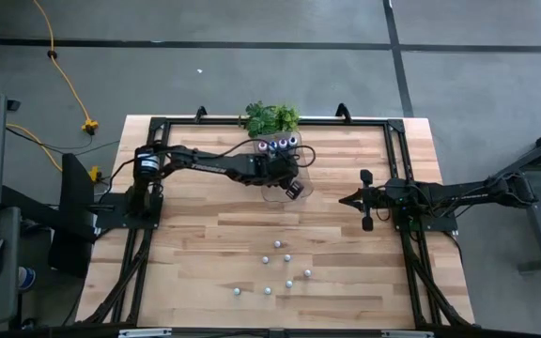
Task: Pick & Place food coloring
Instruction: Put the small blue food coloring bottle into the transparent bin, then put the top small red food coloring bottle into the transparent bin
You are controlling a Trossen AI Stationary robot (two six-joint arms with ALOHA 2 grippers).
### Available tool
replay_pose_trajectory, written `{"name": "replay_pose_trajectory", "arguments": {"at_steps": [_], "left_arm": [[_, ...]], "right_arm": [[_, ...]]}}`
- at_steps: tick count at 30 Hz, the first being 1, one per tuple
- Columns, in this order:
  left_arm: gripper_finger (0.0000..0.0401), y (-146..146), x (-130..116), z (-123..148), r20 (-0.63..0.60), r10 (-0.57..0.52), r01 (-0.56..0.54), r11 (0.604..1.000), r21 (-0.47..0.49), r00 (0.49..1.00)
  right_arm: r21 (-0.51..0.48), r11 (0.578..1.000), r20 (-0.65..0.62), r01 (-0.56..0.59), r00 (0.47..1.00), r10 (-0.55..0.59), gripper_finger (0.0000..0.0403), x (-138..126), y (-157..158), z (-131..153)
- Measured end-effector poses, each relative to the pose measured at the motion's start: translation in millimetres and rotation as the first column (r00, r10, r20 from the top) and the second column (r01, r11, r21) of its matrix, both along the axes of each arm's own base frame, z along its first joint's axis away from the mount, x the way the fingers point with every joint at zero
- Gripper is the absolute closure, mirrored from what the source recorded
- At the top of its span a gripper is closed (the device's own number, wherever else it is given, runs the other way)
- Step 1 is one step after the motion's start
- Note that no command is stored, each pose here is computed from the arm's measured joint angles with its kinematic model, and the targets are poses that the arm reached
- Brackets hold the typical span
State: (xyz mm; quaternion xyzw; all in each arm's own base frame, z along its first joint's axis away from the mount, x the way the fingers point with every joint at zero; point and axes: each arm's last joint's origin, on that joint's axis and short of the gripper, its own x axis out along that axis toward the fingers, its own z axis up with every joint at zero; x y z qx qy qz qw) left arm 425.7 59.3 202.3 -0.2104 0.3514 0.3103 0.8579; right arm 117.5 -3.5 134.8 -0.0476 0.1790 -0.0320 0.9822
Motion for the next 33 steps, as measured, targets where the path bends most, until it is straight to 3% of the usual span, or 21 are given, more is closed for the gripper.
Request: {"name": "replay_pose_trajectory", "arguments": {"at_steps": [4, 15, 28, 33], "left_arm": [[0.0358, 3, 0, -1, -0.003, 0.003, -0.003, 1.0, 0.002, 1.0], [0.0283, 6, 6, -20, -0.024, -0.024, 0.023, 1.0, -0.018, 0.999], [0.0277, 5, 5, -17, -0.039, -0.044, 0.043, 0.999, -0.013, 0.998], [0.0277, 3, 5, 3, -0.008, -0.084, 0.084, 0.996, 0.012, 0.996]], "right_arm": [[0.0, 1.0, 0.0, 0.0, 1.0, 0.0, 0.0402, 0, 0, 0], [0.0, 1.0, 0.002, 0.0, 1.0, 0.0, 0.0402, 0, 0, 0], [0.0, 1.0, 0.001, 0.0, 1.0, 0.0, 0.0402, 0, 0, 0], [0.0, 1.0, 0.001, -0.001, 1.0, 0.001, 0.0402, 0, 0, 0]]}}
